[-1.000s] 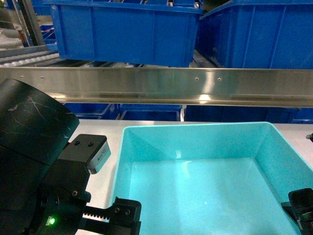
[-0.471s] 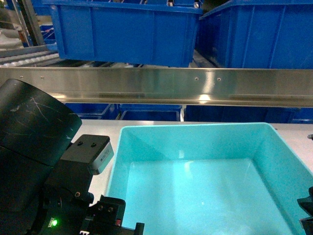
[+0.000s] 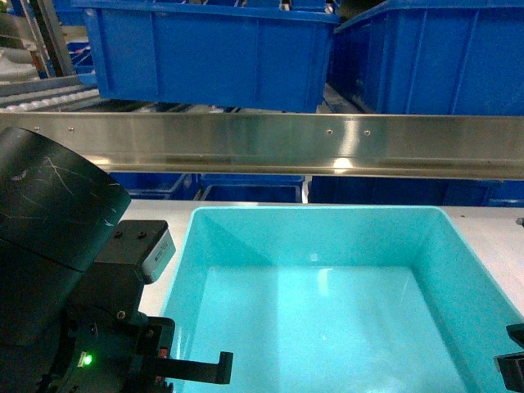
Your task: Organize blue bins on left shelf correctly
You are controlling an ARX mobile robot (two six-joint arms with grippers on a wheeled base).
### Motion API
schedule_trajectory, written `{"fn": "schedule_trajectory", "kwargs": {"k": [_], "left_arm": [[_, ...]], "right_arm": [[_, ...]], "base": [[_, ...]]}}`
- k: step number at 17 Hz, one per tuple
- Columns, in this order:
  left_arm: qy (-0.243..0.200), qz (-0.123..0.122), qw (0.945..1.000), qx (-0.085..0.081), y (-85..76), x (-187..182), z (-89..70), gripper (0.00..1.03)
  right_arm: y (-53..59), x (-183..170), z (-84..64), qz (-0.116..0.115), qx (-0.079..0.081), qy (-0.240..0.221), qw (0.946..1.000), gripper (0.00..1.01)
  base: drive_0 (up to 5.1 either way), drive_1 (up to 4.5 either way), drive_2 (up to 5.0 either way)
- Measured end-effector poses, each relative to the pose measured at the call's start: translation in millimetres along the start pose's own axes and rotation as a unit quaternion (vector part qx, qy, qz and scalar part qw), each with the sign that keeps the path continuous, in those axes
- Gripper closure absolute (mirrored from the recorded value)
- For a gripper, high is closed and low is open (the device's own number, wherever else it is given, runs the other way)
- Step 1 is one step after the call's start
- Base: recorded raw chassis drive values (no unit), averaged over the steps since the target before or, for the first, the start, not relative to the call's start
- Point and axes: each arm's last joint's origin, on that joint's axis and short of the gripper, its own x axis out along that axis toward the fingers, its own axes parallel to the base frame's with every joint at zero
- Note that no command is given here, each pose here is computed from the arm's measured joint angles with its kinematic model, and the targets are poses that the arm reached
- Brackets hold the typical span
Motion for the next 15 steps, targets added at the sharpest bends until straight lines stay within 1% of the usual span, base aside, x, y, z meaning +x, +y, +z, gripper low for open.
{"fn": "schedule_trajectory", "kwargs": {"k": [1, 3, 4, 8, 10, 11, 15], "left_arm": [[0.000, 0.000, 1.0000, 0.000, 0.0, 0, 0.0, 1.01], [-0.001, 0.000, 1.0000, 0.001, -0.2, -1, 0.1, 1.01], [-0.002, 0.001, 1.0000, 0.005, -1.9, -9, -0.8, 1.01], [-0.054, 0.006, 0.9985, 0.005, -6.1, -39, 11.6, 1.01], [-0.064, 0.010, 0.9979, 0.004, -5.8, -43, 13.6, 1.01], [-0.067, 0.012, 0.9977, 0.004, -5.8, -43, 14.2, 1.01], [-0.070, 0.015, 0.9974, 0.003, -5.4, -43, 14.9, 1.01]], "right_arm": [[0.2, 0, -0.2, 0.002, 0.000, 0.000, 1.0000, 0.99], [0.1, -3, -1.1, 0.002, 0.008, -0.001, 1.0000, 0.99], [2.9, -14, 4.6, 0.006, 0.007, -0.012, 0.9999, 0.99], [4.8, -40, 23.5, 0.008, 0.008, -0.059, 0.9982, 0.99], [7.5, -49, 28.7, 0.011, 0.004, -0.079, 0.9968, 0.99], [8.3, -50, 32.1, 0.012, 0.002, -0.097, 0.9952, 0.99], [8.3, -50, 32.5, 0.012, 0.002, -0.099, 0.9950, 0.99]], "base": [[0.0, 0.00, 0.0], [0.0, 0.00, 0.0], [0.0, 0.00, 0.0], [0.0, 0.00, 0.0], [0.0, 0.00, 0.0], [0.0, 0.00, 0.0], [0.0, 0.00, 0.0]]}}
